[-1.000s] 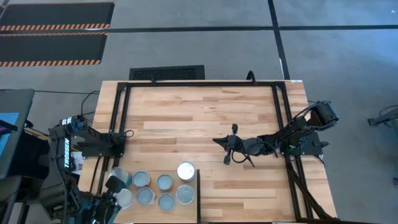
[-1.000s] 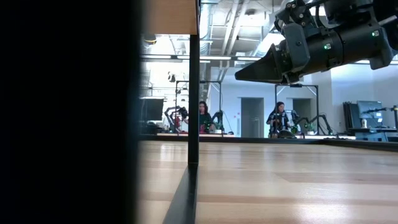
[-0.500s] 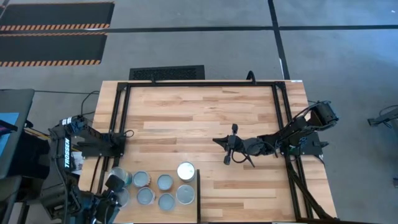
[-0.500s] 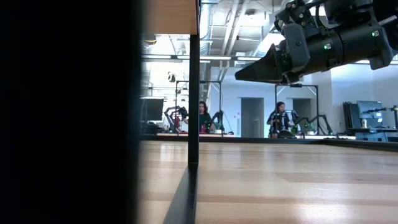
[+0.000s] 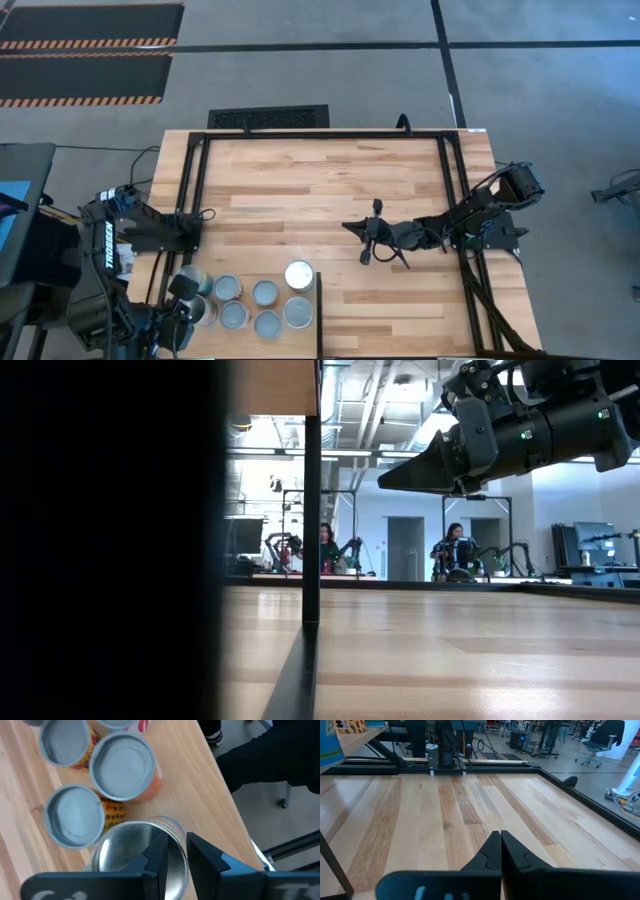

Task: Pick and place cans onto a shelf
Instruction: Put the canned tomatoes on the shelf

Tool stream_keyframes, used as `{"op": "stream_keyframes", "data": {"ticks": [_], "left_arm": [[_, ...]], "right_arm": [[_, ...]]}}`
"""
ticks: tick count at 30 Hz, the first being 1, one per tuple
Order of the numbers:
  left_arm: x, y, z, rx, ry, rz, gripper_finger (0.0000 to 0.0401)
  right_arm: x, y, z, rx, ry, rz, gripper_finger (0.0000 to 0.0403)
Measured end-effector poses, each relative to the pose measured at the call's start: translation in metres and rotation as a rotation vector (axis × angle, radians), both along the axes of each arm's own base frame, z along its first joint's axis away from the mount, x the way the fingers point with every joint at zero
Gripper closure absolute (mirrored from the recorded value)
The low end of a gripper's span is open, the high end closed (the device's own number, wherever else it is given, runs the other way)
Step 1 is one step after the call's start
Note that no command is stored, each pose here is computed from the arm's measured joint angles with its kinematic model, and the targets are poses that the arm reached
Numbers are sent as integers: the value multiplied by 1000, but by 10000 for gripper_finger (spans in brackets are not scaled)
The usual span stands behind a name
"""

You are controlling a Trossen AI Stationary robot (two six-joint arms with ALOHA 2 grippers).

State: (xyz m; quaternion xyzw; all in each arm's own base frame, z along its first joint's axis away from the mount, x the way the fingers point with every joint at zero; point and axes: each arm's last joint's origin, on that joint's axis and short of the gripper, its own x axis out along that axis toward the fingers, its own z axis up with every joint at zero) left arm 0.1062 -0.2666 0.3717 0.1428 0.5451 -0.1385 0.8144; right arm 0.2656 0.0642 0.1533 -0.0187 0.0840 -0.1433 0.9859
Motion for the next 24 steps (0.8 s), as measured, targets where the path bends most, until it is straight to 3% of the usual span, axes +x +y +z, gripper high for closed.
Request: {"op": "stream_keyframes", "data": {"ticks": [16,24], "left_arm": [[0,3,4,-59,30,49,341],[4,9,9,-84,21,81,309]], "right_arm": [[0,0,0,0,0,1,394],[0,0,0,0,1,2,394]]}}
